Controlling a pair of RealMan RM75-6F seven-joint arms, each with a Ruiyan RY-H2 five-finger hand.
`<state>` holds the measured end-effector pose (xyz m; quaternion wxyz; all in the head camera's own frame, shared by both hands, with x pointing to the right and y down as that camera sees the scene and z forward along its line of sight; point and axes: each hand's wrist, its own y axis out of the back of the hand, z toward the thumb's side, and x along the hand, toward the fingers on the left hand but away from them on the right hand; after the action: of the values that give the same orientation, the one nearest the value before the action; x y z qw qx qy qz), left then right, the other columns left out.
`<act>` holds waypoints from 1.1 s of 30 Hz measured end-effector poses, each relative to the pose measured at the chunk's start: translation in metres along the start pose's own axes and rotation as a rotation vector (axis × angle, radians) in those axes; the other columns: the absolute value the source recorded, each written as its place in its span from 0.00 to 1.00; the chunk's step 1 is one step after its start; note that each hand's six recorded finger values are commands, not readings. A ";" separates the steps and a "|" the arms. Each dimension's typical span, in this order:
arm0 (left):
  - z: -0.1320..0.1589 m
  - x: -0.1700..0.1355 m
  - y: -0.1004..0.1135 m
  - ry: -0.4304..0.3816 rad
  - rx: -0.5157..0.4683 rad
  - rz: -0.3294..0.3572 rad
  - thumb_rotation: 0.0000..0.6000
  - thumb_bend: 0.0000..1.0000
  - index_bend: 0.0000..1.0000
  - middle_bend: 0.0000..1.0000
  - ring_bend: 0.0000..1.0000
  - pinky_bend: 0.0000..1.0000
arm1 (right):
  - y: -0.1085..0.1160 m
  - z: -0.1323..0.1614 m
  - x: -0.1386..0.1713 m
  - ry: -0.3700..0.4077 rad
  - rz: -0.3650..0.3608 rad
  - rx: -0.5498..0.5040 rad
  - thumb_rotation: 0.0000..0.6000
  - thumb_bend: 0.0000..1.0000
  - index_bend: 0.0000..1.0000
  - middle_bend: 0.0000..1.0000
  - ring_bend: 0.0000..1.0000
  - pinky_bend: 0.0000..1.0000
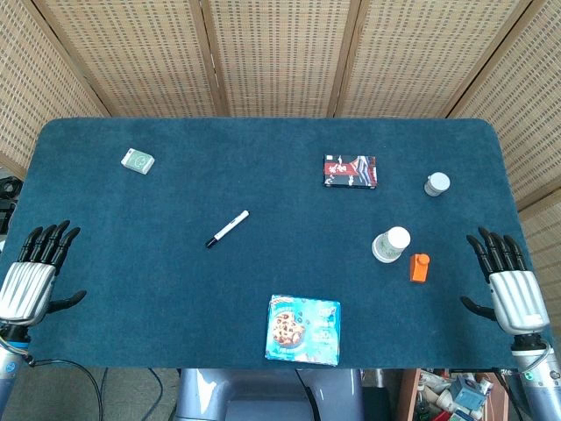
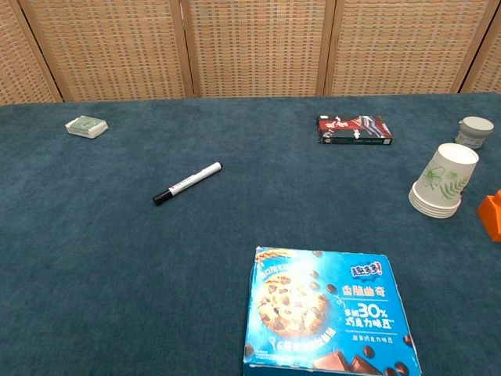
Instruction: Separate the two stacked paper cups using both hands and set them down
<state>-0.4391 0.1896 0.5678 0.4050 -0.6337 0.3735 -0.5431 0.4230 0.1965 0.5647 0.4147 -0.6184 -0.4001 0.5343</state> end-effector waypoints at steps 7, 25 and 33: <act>-0.002 0.000 -0.001 0.011 0.000 -0.004 1.00 0.06 0.00 0.00 0.00 0.00 | -0.003 0.002 -0.002 0.009 0.005 0.006 1.00 0.00 0.00 0.00 0.00 0.00; -0.013 0.010 -0.005 0.069 0.014 -0.006 1.00 0.07 0.00 0.00 0.00 0.00 | -0.028 0.060 -0.117 0.125 0.278 -0.166 1.00 0.00 0.10 0.20 0.10 0.26; -0.017 0.014 -0.007 0.092 0.021 -0.009 1.00 0.07 0.00 0.00 0.00 0.00 | -0.053 0.087 -0.157 0.097 0.318 -0.160 1.00 0.05 0.14 0.23 0.14 0.30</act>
<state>-0.4543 0.1776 0.5812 0.3914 -0.6055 0.3834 -0.5773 0.3164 0.0748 0.6591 0.2934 -0.7300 -0.3180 0.5291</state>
